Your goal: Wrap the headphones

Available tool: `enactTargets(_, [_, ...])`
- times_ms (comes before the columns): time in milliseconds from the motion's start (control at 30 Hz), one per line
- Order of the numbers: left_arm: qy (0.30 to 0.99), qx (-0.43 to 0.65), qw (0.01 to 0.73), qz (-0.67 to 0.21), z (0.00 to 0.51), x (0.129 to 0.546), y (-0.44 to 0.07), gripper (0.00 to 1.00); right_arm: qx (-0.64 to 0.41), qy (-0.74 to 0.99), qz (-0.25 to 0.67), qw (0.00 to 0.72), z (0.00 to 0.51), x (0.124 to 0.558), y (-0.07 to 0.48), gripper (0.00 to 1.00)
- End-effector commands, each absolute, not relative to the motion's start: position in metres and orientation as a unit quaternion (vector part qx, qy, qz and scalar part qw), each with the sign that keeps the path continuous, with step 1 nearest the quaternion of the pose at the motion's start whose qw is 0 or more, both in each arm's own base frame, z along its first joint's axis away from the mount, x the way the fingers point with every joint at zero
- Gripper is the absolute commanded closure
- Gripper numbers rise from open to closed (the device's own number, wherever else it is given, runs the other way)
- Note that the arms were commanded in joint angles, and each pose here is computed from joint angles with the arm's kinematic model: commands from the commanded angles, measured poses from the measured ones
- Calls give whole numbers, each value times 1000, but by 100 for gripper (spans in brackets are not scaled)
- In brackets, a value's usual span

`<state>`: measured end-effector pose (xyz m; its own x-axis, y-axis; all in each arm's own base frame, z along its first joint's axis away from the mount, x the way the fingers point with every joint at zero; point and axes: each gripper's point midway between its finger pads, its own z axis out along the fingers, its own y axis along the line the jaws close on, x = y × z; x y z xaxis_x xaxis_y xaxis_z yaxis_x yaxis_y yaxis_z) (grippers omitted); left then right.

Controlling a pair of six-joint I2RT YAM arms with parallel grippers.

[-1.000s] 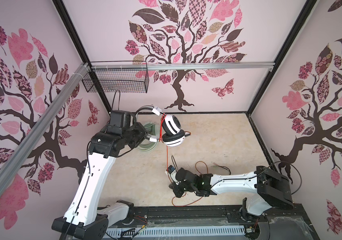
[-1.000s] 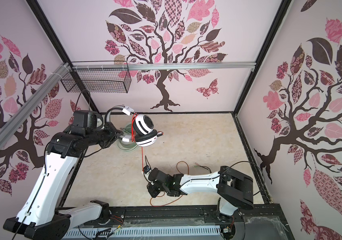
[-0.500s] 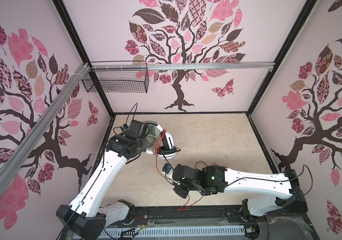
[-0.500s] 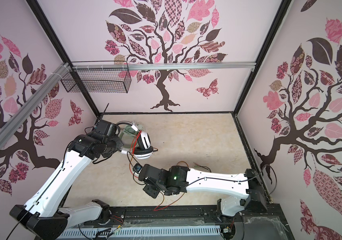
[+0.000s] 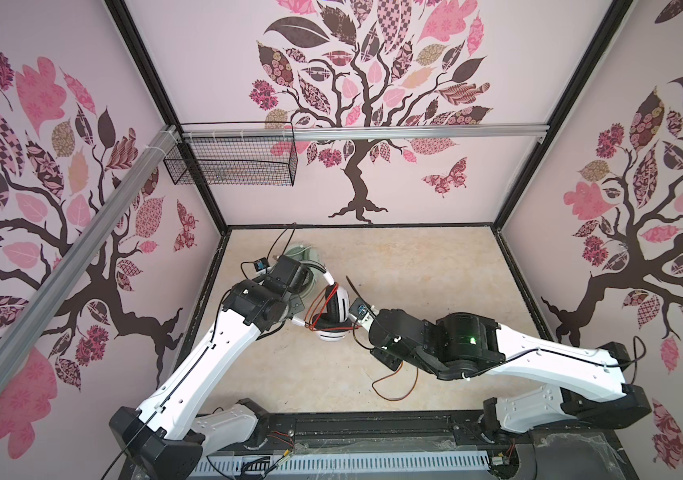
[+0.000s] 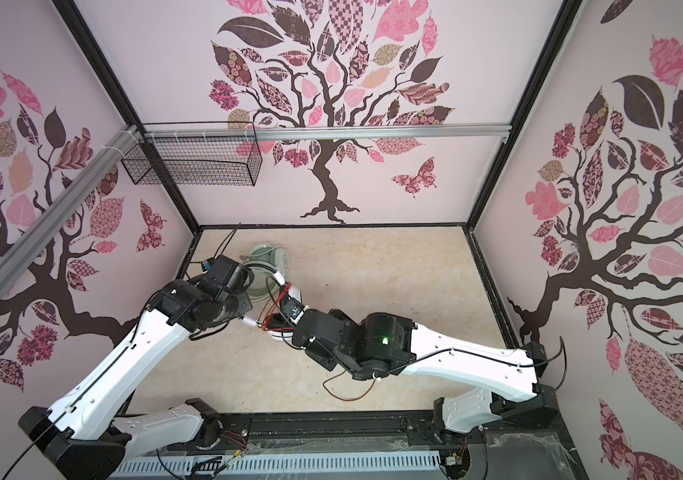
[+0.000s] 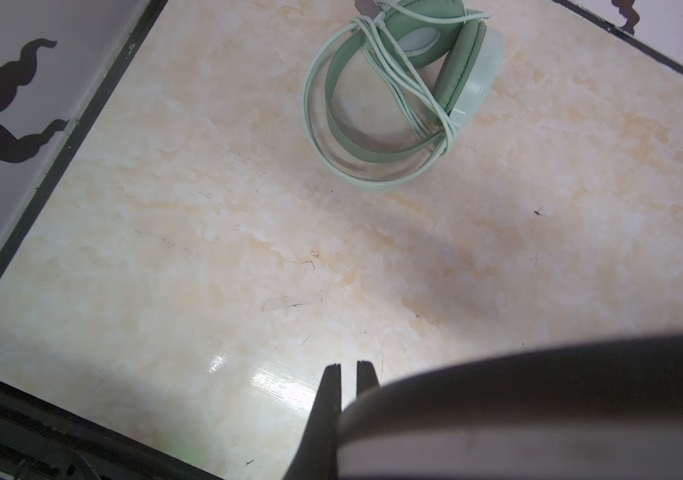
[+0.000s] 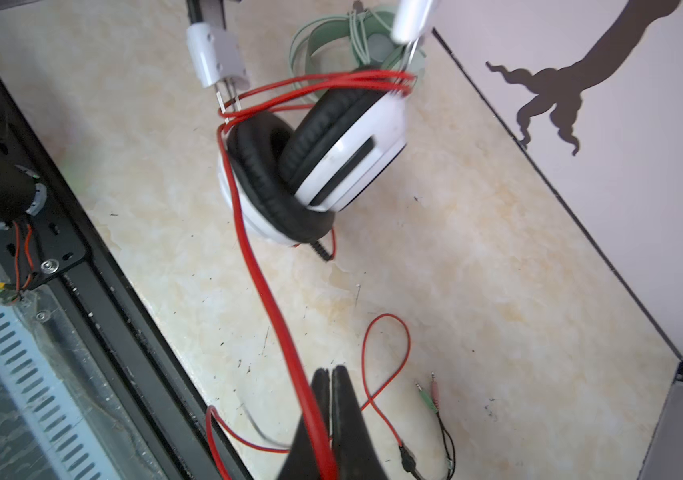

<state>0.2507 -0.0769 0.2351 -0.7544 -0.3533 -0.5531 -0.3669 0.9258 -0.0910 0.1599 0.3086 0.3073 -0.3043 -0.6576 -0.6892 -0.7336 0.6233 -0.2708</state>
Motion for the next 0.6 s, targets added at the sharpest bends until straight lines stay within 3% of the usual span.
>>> enactTargets(0, [937, -162, 304, 53, 231, 242, -73, 100, -406, 798, 12, 446, 339, 185, 290, 100])
enactTargets(233, [951, -111, 280, 68, 215, 225, -86, 100, -390, 794, -13, 467, 338, 217, 283, 100])
enactTargets(567, [948, -1, 295, -119, 241, 204, -133, 100, -346, 814, 40, 465, 308, 267, 276, 100])
